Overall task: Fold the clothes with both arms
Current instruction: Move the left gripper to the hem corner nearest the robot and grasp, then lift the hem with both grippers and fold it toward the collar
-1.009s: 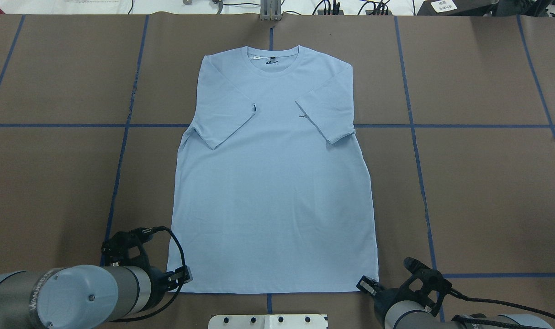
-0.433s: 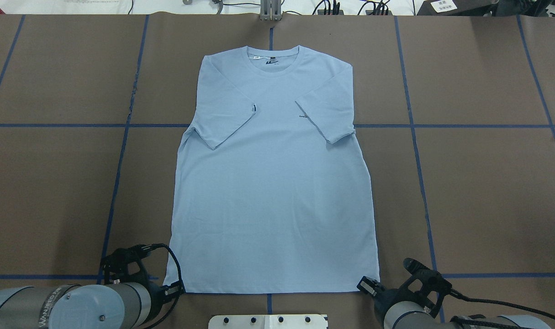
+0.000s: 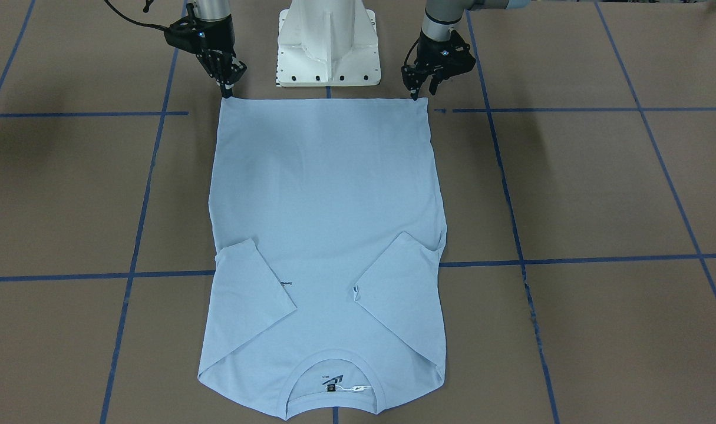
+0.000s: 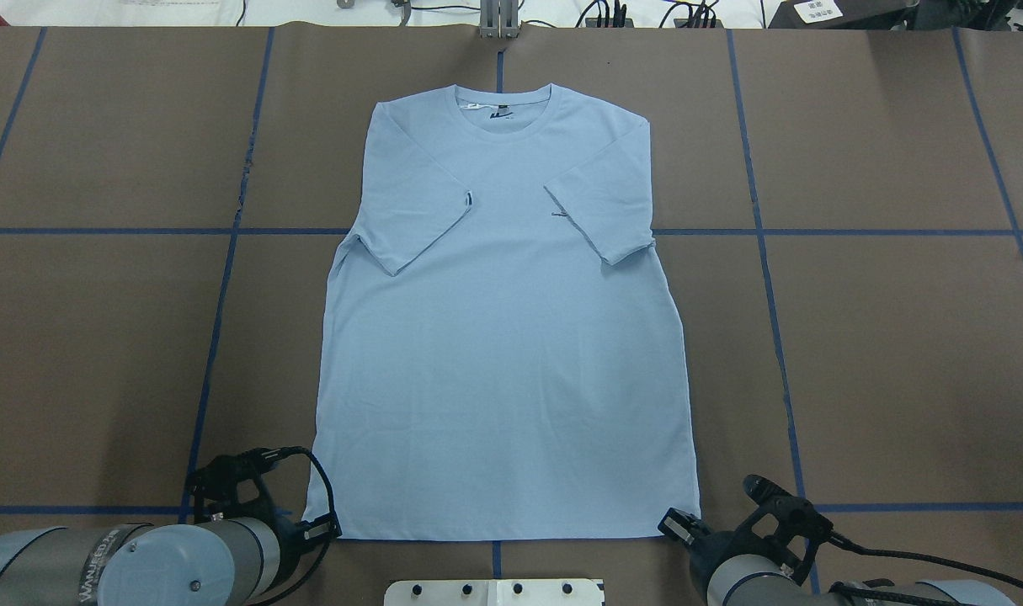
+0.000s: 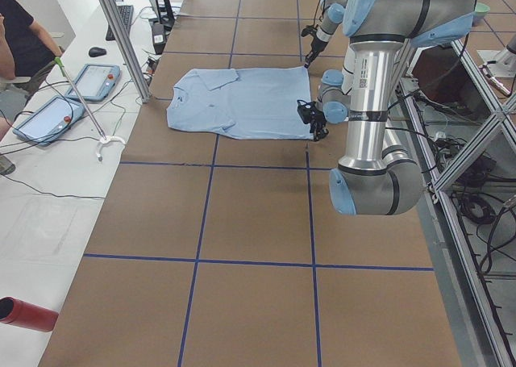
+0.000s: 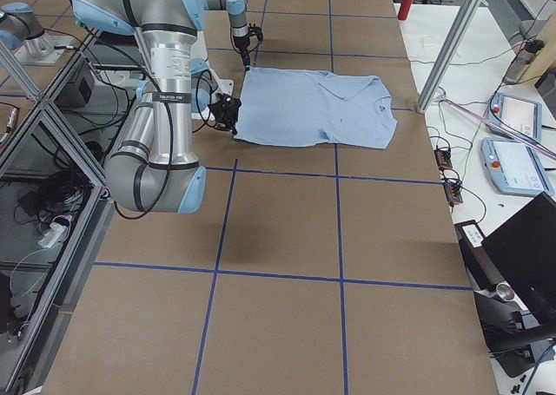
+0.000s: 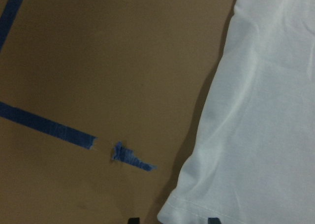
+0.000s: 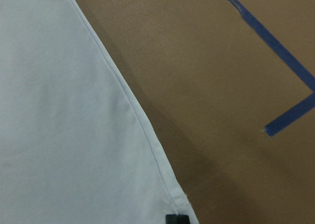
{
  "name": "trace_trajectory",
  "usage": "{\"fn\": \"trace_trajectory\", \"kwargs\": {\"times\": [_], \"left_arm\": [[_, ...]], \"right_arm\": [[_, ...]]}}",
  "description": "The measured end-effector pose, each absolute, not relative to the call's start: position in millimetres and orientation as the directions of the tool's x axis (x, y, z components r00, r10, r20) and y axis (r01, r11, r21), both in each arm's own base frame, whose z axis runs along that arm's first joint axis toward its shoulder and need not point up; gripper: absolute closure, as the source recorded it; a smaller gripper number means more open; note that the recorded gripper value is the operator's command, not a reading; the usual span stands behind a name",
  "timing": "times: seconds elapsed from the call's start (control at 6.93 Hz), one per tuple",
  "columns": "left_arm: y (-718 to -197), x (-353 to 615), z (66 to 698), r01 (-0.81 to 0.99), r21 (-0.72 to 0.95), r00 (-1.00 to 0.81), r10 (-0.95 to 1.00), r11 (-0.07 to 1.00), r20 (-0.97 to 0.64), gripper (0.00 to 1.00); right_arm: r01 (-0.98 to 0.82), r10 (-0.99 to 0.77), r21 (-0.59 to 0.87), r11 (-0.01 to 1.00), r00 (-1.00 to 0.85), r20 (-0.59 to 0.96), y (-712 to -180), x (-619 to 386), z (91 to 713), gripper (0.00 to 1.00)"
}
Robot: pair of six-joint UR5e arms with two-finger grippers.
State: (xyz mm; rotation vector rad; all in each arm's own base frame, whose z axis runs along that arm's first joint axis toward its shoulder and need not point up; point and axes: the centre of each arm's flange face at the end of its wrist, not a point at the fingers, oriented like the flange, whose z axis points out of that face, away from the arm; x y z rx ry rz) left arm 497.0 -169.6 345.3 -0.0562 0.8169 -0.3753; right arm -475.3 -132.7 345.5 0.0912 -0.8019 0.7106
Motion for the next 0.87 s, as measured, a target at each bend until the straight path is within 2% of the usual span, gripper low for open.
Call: {"fn": "trace_trajectory", "kwargs": {"times": [0.14, 0.58, 0.87], "left_arm": [[-169.2, 499.0, 347.7, 0.305, -0.190, 0.626, -0.347, 0.933, -0.698, 1.00], [-169.7, 505.7, 342.6, 0.303, -0.196, 0.620, -0.349, 0.933, -0.703, 1.00], [-172.6, 498.8, 307.9, 0.296, -0.222, 0.564, -0.357, 0.929, -0.745, 1.00]], "right_arm": [[-0.615, 0.548, -0.183, 0.767, 0.480, 0.685, -132.7, -475.1, 345.9, 1.00], [-0.616, 0.548, -0.180, 0.767, 0.482, 0.684, -133.0, -474.4, 347.5, 1.00], [-0.616, 0.548, -0.181, 0.766, 0.481, 0.684, -133.6, -473.5, 347.0, 1.00]]}}
